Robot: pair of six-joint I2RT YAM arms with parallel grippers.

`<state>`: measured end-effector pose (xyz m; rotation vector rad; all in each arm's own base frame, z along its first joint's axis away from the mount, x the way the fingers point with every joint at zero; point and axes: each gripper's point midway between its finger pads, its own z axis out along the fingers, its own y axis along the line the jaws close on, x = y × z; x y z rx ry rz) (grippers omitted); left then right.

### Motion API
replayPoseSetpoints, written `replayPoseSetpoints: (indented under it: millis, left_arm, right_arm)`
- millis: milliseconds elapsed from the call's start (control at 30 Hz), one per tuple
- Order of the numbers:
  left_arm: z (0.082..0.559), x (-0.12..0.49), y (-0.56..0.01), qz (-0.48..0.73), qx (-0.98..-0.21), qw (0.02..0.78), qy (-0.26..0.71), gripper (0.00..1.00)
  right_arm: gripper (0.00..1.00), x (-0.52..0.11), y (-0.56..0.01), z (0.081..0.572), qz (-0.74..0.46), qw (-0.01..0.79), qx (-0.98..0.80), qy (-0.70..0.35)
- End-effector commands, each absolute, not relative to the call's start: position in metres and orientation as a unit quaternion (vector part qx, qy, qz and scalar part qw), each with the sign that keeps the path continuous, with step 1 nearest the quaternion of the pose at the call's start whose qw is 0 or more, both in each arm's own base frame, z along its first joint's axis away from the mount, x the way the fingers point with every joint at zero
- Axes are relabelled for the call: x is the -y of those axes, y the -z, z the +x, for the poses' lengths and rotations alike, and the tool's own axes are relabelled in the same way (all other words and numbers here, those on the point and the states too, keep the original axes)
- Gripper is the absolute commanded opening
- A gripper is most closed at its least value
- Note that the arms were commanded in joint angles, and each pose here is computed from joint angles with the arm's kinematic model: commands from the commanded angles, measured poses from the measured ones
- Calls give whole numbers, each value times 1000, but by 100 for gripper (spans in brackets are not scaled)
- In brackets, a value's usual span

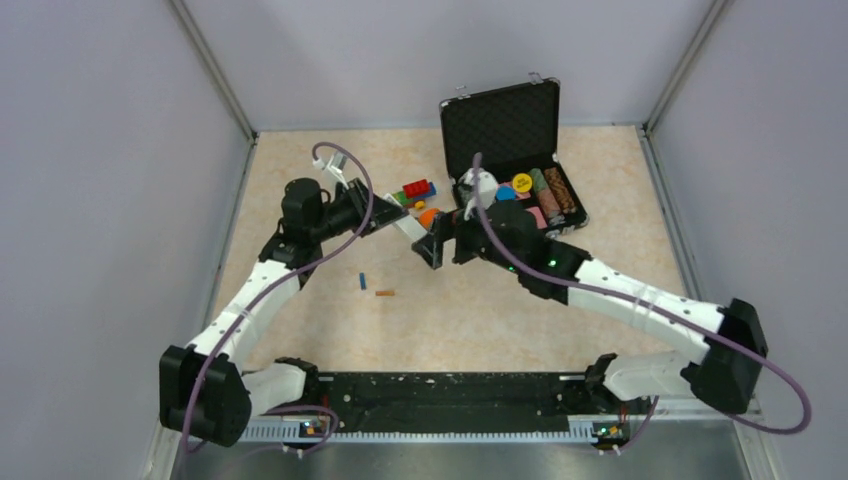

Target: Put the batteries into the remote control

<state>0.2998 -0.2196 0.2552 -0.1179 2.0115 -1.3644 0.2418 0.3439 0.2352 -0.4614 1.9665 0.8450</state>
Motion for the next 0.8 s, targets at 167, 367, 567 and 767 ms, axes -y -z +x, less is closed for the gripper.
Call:
replayPoseSetpoints:
  millis: [167,367,567,767]
  left_arm:
    - [301,203,-333,-56,-720,397,566,0]
    - [299,202,-356,-112,-712,365,590,0]
    - [295,203,-358,-145,-704,334,610,0]
    - [291,204,-365,-151,-691,329,625,0]
  right_arm:
    - [90,-320,-321,253,99,351,-740,-565]
    - [97,-344,-333,250,128,275,-719,-625]
    - [94,-357,-342,257,137,253,-704,-649]
    - [79,-374,-337,255,128,225,-703,-662]
